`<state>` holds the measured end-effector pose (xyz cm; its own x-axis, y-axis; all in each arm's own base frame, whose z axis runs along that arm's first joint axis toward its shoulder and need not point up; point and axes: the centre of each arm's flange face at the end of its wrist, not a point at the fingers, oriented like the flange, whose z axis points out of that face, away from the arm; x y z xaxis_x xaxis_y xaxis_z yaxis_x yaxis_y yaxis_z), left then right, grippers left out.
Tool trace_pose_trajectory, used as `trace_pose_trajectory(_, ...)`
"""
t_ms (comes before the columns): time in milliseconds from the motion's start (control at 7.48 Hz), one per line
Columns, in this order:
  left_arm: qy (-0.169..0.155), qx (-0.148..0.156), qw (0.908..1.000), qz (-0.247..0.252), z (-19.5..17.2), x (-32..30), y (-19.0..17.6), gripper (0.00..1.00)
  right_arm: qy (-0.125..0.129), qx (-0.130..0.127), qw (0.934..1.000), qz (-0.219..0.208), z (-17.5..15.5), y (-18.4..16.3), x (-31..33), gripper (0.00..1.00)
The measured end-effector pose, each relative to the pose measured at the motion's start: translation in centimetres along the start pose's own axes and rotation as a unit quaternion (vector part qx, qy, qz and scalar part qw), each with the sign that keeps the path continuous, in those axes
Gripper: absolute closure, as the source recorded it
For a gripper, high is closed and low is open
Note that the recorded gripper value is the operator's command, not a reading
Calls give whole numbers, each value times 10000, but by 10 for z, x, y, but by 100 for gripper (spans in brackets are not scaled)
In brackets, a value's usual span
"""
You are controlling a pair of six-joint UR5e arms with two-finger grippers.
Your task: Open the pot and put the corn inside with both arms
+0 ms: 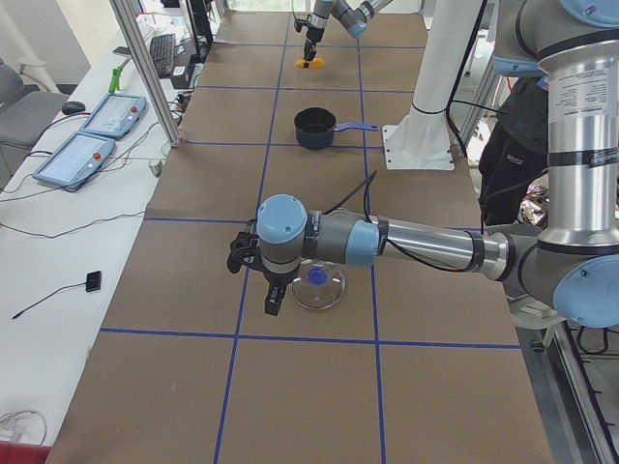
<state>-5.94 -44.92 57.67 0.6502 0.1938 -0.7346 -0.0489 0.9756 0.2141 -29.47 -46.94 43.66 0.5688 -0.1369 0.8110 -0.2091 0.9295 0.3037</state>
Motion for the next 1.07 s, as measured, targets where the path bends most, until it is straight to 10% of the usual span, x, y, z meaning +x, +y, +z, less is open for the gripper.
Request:
trace_pose_trajectory(401,5,0,10000,2,0,0,-2,2,-342,66,9971,683,13,-30,-197,100)
trace_pose_trajectory(535,12,-1,10000,0,1,0,-2,2,-360,85,9964,763,18,-17,-253,81)
trace_pose_trajectory(669,21,-5,10000,0,1,1,-2,2,-350,62,9964,772,24,2,-292,10)
trace_pose_trajectory(1070,36,-17,10000,-8,2,1,-1,2,-238,74,9974,679,36,38,-327,0)
